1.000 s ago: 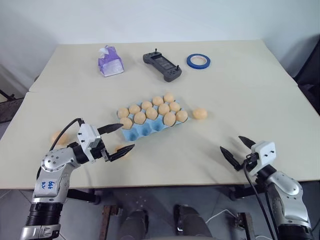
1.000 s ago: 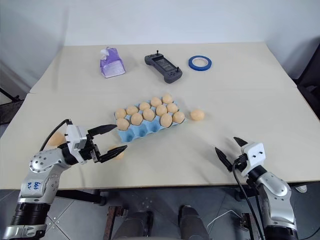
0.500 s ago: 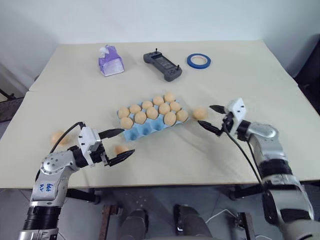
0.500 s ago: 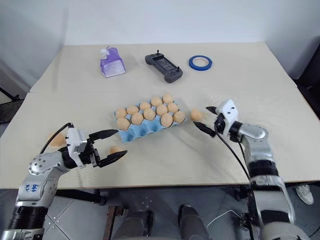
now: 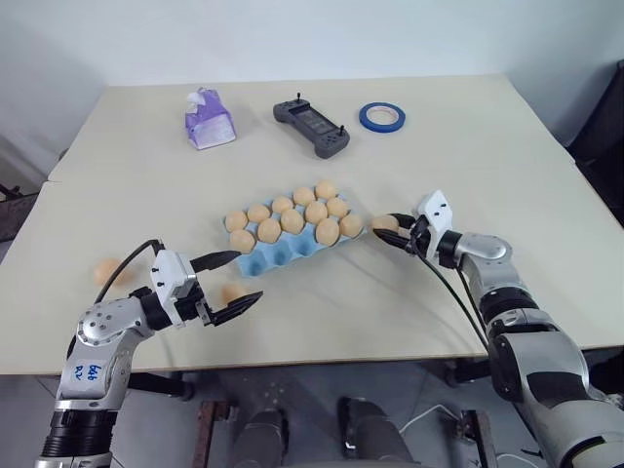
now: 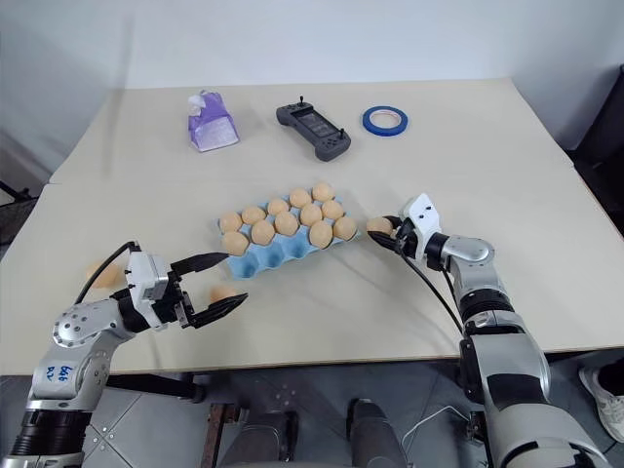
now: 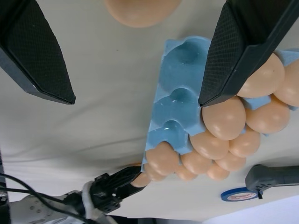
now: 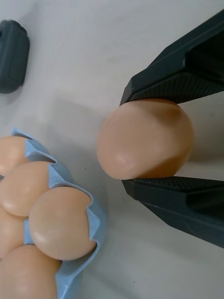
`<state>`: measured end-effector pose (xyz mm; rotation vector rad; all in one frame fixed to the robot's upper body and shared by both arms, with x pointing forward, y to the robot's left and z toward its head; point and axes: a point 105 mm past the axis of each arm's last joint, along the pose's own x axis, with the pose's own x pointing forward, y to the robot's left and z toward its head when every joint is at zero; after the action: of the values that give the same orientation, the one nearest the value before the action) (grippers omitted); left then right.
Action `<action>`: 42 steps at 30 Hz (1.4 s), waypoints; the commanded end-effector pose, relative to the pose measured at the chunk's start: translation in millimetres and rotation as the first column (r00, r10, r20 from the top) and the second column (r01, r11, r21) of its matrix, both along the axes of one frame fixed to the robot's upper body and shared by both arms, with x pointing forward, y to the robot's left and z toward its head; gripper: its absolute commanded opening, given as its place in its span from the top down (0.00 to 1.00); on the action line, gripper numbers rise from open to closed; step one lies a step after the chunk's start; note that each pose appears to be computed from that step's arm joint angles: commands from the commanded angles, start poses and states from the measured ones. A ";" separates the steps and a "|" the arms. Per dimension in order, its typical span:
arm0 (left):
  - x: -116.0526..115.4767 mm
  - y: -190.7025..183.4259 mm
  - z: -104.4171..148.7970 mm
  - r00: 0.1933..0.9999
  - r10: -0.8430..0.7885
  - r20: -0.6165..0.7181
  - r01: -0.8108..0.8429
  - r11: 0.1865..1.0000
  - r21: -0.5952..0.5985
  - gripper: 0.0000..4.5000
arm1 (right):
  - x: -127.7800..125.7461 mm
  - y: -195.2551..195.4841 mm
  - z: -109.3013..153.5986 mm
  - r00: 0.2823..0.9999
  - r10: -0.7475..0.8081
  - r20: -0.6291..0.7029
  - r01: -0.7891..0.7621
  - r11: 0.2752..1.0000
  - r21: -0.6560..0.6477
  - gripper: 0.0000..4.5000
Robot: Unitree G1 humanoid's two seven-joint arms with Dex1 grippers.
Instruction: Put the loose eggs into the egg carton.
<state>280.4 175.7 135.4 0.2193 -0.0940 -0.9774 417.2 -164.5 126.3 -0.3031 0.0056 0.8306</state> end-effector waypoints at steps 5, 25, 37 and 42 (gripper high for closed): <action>-2.5 11.8 12.8 0.997 0.062 0.048 -0.060 0.998 -0.027 0.00 | -5.0 29.6 58.0 0.983 0.086 0.163 -0.103 0.990 0.100 0.57; -11.6 30.3 5.9 0.984 0.176 0.021 -0.175 0.983 -0.050 0.00 | -36.6 149.9 47.3 0.974 0.198 0.105 -0.213 0.964 0.161 0.24; -17.7 38.3 3.2 0.976 0.216 0.012 -0.215 0.975 -0.048 0.00 | -89.9 110.6 62.8 0.895 0.410 0.178 -0.435 0.890 0.134 0.00; -30.3 69.4 -6.8 0.952 0.307 -0.018 -0.307 0.952 0.010 0.00 | -105.1 47.3 45.4 0.905 0.376 0.198 -0.381 0.925 -0.018 0.00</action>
<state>254.4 231.2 119.7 0.1865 -0.0163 -0.7068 321.4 -106.5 154.7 -0.3102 -0.1579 1.1731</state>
